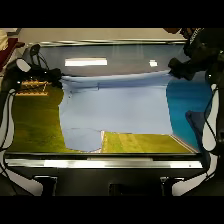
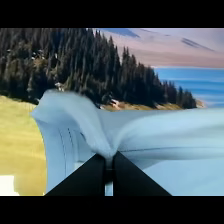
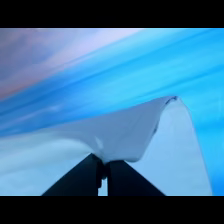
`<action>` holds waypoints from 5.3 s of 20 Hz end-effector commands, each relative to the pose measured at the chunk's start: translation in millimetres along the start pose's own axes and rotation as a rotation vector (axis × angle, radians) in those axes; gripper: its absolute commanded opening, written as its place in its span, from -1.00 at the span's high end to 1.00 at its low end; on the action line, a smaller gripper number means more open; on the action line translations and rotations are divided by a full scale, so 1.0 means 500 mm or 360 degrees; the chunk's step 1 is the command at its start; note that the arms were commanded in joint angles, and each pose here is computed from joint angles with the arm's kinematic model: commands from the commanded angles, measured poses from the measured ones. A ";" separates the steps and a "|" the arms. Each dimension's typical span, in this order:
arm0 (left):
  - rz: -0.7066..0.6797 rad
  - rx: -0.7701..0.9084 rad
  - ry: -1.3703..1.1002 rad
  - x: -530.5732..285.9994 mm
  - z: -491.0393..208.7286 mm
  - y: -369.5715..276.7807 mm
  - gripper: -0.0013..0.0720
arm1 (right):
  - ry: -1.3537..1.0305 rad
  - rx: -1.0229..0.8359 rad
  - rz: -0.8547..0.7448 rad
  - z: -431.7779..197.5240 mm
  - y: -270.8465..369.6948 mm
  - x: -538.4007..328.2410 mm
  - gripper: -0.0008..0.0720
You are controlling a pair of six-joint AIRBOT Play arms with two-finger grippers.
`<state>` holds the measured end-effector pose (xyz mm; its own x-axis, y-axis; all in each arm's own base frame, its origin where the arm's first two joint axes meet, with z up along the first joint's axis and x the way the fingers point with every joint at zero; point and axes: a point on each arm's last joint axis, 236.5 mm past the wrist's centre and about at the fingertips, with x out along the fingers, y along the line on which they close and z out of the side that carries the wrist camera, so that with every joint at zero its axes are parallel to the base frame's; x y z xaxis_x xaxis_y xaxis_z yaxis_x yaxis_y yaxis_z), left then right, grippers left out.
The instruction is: Fold the clothes and pants, and hang the long-sleeved shirts on hangers.
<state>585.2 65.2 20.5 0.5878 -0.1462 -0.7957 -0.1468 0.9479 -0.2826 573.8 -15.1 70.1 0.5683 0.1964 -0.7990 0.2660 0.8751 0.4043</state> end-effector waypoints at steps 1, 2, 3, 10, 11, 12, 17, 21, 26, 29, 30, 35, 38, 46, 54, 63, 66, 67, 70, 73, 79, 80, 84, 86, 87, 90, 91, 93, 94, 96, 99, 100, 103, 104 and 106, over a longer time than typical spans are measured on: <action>0.0020 -0.0025 0.0043 0.083 -0.029 0.030 0.92 | 0.0001 -0.0005 -0.0039 0.000 -0.037 0.084 0.88; 0.0016 -0.0010 0.0080 0.081 -0.039 0.030 0.92 | 0.0033 -0.0027 -0.0066 -0.010 -0.046 0.087 0.88; 0.0009 0.0024 0.0120 0.078 -0.051 0.026 0.92 | 0.0073 -0.0045 -0.0109 -0.022 -0.059 0.085 0.88; 0.0016 0.0124 0.0575 0.049 -0.181 0.032 0.92 | 0.0564 -0.0119 -0.0378 -0.160 -0.145 0.058 0.88; 0.0022 0.0127 0.0617 0.047 -0.193 0.035 0.92 | 0.0616 -0.0111 -0.0389 -0.175 -0.152 0.064 0.88; 0.0017 0.0122 0.0655 0.048 -0.205 0.036 0.92 | 0.0659 -0.0104 -0.0400 -0.188 -0.160 0.071 0.88; 0.0000 0.0111 0.0827 0.059 -0.260 0.037 0.92 | 0.0769 -0.0087 -0.0449 -0.224 -0.194 0.118 0.88; 0.0001 0.0106 0.0844 0.066 -0.267 0.040 0.92 | 0.0890 -0.0061 -0.0482 -0.264 -0.216 0.143 0.88; -0.0004 0.0109 0.0882 0.080 -0.283 0.037 0.92 | 0.0973 -0.0061 -0.0542 -0.287 -0.238 0.141 0.88; -0.0008 0.0114 0.0900 0.088 -0.292 0.033 0.91 | 0.1005 -0.0039 -0.0594 -0.294 -0.250 0.131 0.87; -0.0009 0.0115 0.0907 0.091 -0.295 0.032 0.85 | 0.1007 -0.0042 -0.0602 -0.294 -0.252 0.130 0.87; 0.0002 0.0098 0.0881 0.074 -0.278 0.029 0.04 | 0.0996 -0.0037 -0.0613 -0.288 -0.249 0.116 0.03; 0.0042 0.0092 0.0720 0.007 -0.207 0.049 0.04 | 0.0834 -0.0167 -0.0708 -0.224 -0.257 0.050 -0.68; -0.0020 -0.0443 0.0673 -0.224 -0.321 0.178 -0.24 | 0.0644 0.0043 -0.0655 -0.186 -0.344 -0.135 -0.51; -0.0419 -0.0863 0.0763 -0.248 -0.679 0.014 -0.28 | 0.0577 0.0107 -0.0246 -0.306 -0.257 -0.158 -0.53; -0.0548 -0.0847 0.0753 -0.221 -0.729 -0.045 -0.28 | 0.0563 0.0097 -0.0222 -0.341 -0.237 -0.199 -0.53; -0.0512 -0.0766 0.0734 -0.202 -0.729 -0.055 -0.28 | 0.0595 0.0100 -0.0218 -0.350 -0.235 -0.202 -0.53; -0.0504 -0.0743 0.0736 -0.197 -0.731 -0.058 -0.28 | 0.0602 0.0101 -0.0218 -0.352 -0.235 -0.203 -0.52; -0.0475 -0.0713 0.0730 -0.181 -0.733 -0.059 -0.27 | 0.0601 0.0099 -0.0218 -0.352 -0.234 -0.206 -0.52; -0.0450 -0.0731 0.0739 -0.168 -0.738 -0.050 0.13 | 0.0547 0.0036 -0.0211 -0.342 -0.227 -0.225 -0.53; -0.0425 -0.0736 0.0713 -0.161 -0.734 -0.042 0.91 | 0.0391 0.0415 -0.0019 -0.295 -0.280 -0.277 -0.57; -0.0426 -0.0735 0.0713 -0.161 -0.734 -0.042 0.92 | 0.0440 0.0465 0.0003 -0.305 -0.296 -0.275 -0.57; -0.0424 -0.0735 0.0711 -0.160 -0.733 -0.041 0.92 | 0.0798 0.0506 0.0033 -0.428 -0.333 -0.209 -0.57; -0.0423 -0.0736 0.0709 -0.160 -0.733 -0.041 0.91 | 0.0942 0.0530 0.0061 -0.500 -0.344 -0.176 -0.56; -0.0423 -0.0736 0.0710 -0.160 -0.733 -0.041 0.91 | 0.0961 0.0539 0.0059 -0.523 -0.351 -0.161 -0.55; -0.0423 -0.0736 0.0710 -0.160 -0.733 -0.041 0.91 | 0.0955 0.0528 0.0050 -0.566 -0.367 -0.129 -0.52; -0.0423 -0.0736 0.0710 -0.160 -0.733 -0.041 0.91 | 0.0939 0.0512 0.0045 -0.569 -0.372 -0.122 -0.52; -0.0423 -0.0737 0.0710 -0.160 -0.733 -0.041 0.91 | 0.0880 0.0486 0.0041 -0.560 -0.379 -0.110 -0.52; -0.0423 -0.0736 0.0710 -0.160 -0.733 -0.041 0.92 | 0.0855 0.0472 0.0043 -0.554 -0.381 -0.106 -0.52; -0.0420 -0.0737 0.0706 -0.159 -0.732 -0.040 0.91 | 0.0805 0.0457 0.0044 -0.542 -0.383 -0.099 -0.52; -0.0410 -0.0738 0.0690 -0.157 -0.729 -0.037 0.92 | 0.0776 0.0489 0.0069 -0.536 -0.377 -0.090 -0.52; -0.0410 -0.0739 0.0690 -0.157 -0.729 -0.037 0.91 | 0.0771 0.0501 0.0082 -0.539 -0.374 -0.086 -0.51; -0.0409 -0.0739 0.0688 -0.156 -0.728 -0.036 0.91 | 0.0778 0.0532 0.0109 -0.559 -0.369 -0.076 -0.46; -0.0408 -0.0739 0.0688 -0.156 -0.728 -0.036 0.91 | 0.0784 0.0548 0.0110 -0.567 -0.368 -0.073 -0.46; -0.0409 -0.0739 0.0689 -0.156 -0.728 -0.036 0.91 | 0.0784 0.0555 0.0146 -0.577 -0.360 -0.068 -0.45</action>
<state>252.0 -43.7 -107.0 0.2928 -0.5425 -0.7874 -0.4272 0.6625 -0.6153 282.9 -55.8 -97.1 0.1815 0.5147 -0.8380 0.5212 0.6723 0.5258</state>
